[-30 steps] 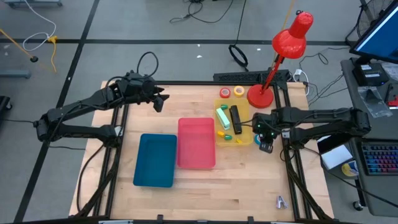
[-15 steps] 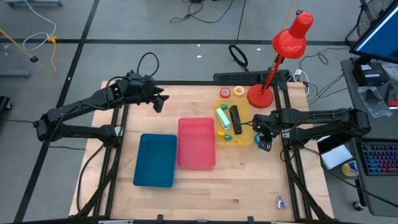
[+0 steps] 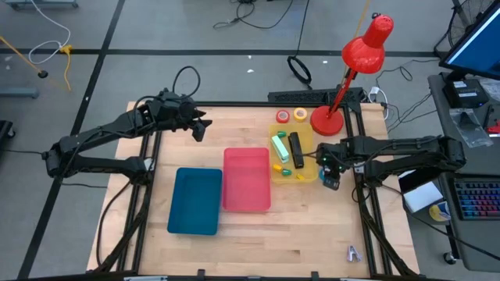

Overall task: Pick and place Stapler, Stapler remover, tape
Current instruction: Put the blue tape into the blue bin

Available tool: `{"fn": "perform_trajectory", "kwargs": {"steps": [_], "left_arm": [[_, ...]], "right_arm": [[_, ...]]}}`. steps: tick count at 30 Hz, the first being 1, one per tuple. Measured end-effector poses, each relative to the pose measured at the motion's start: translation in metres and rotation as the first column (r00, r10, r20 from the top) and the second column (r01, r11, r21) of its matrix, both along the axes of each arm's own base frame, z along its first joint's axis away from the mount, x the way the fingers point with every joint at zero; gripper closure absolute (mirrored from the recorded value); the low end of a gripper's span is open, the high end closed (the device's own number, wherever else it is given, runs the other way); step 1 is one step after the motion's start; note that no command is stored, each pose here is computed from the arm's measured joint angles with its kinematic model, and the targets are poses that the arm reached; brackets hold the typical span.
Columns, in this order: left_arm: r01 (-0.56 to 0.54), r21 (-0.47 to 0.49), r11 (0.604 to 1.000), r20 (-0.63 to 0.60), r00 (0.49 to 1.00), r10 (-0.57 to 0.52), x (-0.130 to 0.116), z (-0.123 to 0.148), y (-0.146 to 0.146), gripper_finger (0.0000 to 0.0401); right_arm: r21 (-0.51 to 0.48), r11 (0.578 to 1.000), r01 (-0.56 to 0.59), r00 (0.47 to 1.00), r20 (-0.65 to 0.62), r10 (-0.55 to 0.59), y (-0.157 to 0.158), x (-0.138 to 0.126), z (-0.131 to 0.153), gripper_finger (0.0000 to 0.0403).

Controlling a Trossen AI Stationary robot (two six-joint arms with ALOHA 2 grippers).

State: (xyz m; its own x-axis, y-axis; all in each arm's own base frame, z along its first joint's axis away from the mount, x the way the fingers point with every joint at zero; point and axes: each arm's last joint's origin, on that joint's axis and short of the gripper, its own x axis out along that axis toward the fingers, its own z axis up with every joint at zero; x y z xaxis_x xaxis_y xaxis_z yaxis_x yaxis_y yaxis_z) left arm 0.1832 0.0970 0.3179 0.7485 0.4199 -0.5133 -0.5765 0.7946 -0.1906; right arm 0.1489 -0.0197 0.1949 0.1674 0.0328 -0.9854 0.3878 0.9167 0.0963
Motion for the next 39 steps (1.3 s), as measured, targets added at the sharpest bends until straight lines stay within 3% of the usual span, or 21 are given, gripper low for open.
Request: {"fn": "perform_trajectory", "kwargs": {"steps": [4,11,27,39], "left_arm": [[0.028,-0.002,1.0,0.001,1.0,-0.028,0.0,0.0,-0.001,0.0167],[0.036,0.007,0.999,-0.005,0.999,-0.036,0.0,0.0,-0.001,0.0167],[0.042,0.017,0.999,-0.011,0.999,-0.042,0.0,0.0,-0.001,0.0166],[0.049,0.028,0.998,-0.017,0.999,-0.049,0.0,0.0,-0.001,0.0167]], "right_arm": [[0.026,0.999,-0.031,0.999,-0.031,0.032,0.001,-0.005,-0.011,0.0176],[0.02,1.0,-0.02,1.0,0.013,0.02,0.001,-0.002,-0.014,0.018],[0.064,0.984,0.167,0.985,0.034,-0.169,0.002,0.002,-0.013,0.0177],[0.092,0.935,0.342,0.939,0.01,-0.344,0.006,0.0,-0.02,0.0177]]}}
